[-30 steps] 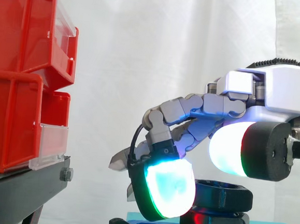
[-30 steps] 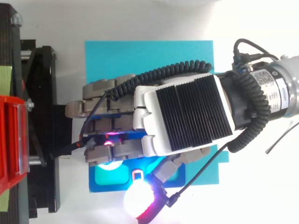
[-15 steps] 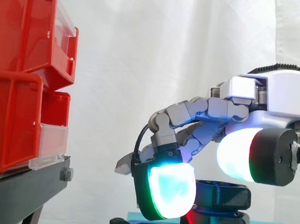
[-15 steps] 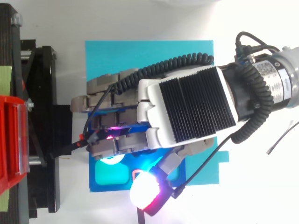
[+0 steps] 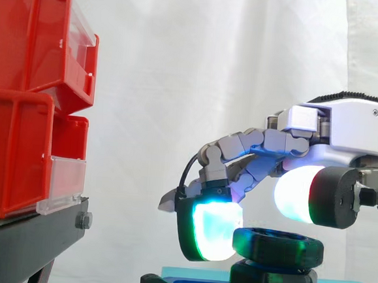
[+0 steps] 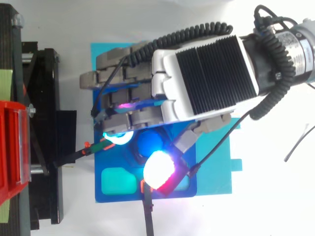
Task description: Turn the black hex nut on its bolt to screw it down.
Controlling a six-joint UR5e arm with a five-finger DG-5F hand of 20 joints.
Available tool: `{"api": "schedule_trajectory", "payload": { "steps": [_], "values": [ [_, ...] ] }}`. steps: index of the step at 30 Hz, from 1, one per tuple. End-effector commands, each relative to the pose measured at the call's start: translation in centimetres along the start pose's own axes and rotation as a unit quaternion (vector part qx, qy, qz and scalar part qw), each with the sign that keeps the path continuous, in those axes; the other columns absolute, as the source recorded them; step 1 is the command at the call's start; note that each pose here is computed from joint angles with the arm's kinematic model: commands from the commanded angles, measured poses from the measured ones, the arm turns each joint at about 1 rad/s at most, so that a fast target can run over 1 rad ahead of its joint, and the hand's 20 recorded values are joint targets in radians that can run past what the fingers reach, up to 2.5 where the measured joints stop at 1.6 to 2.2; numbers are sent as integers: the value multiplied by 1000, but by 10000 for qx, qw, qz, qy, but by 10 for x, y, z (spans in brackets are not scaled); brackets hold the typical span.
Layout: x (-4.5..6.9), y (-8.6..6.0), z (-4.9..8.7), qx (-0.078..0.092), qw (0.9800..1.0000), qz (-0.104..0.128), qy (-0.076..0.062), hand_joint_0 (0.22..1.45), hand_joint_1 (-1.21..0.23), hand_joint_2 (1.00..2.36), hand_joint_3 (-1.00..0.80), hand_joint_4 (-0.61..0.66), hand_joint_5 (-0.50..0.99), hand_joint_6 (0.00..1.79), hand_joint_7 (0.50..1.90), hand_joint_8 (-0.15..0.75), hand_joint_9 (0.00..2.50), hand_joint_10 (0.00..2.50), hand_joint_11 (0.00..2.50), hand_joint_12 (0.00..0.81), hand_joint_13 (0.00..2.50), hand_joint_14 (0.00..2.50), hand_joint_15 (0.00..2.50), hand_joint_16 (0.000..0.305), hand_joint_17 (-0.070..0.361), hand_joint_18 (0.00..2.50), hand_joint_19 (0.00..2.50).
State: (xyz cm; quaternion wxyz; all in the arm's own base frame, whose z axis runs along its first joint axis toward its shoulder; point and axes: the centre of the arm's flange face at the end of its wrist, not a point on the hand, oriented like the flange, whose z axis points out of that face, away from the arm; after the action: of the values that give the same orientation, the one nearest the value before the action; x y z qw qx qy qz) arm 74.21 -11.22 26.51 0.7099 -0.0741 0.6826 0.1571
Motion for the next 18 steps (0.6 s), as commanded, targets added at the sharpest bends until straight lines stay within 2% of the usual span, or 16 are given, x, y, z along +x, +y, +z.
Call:
{"api": "schedule_trajectory", "payload": {
  "steps": [1,5,10,14,16,17,18],
  "values": [
    [-2,-8,-5,-25,10000,-20,-20,508,-213,1000,-500,120,-11,589,1366,240,833,7,186,280,518,0,4,44,98,438,279],
    [-4,-18,-10,-64,9999,-51,-77,508,-213,1000,-500,123,-11,588,1369,241,836,7,197,280,520,0,2,44,98,443,276],
    [-6,-22,-11,-56,9999,-69,-135,508,-212,1000,-500,124,-10,577,1382,238,833,7,192,281,522,0,2,43,97,434,281],
    [-12,-25,-11,-56,9998,-86,-191,508,-211,1000,-500,125,-8,552,1420,235,834,7,204,282,522,0,5,43,98,441,277],
    [-20,-26,-8,-101,9996,-111,-241,508,-210,1000,-500,132,-6,510,1483,241,834,7,193,281,521,0,5,44,98,441,285],
    [-19,-25,-7,-108,9996,-108,-234,508,-210,1000,-500,133,-9,500,1470,240,829,8,197,282,521,0,5,44,98,438,279],
    [-23,-25,-6,-120,9995,-123,-268,508,-210,1000,-500,134,-11,501,1463,237,829,8,192,282,521,0,5,44,98,437,286]
  ]
}}
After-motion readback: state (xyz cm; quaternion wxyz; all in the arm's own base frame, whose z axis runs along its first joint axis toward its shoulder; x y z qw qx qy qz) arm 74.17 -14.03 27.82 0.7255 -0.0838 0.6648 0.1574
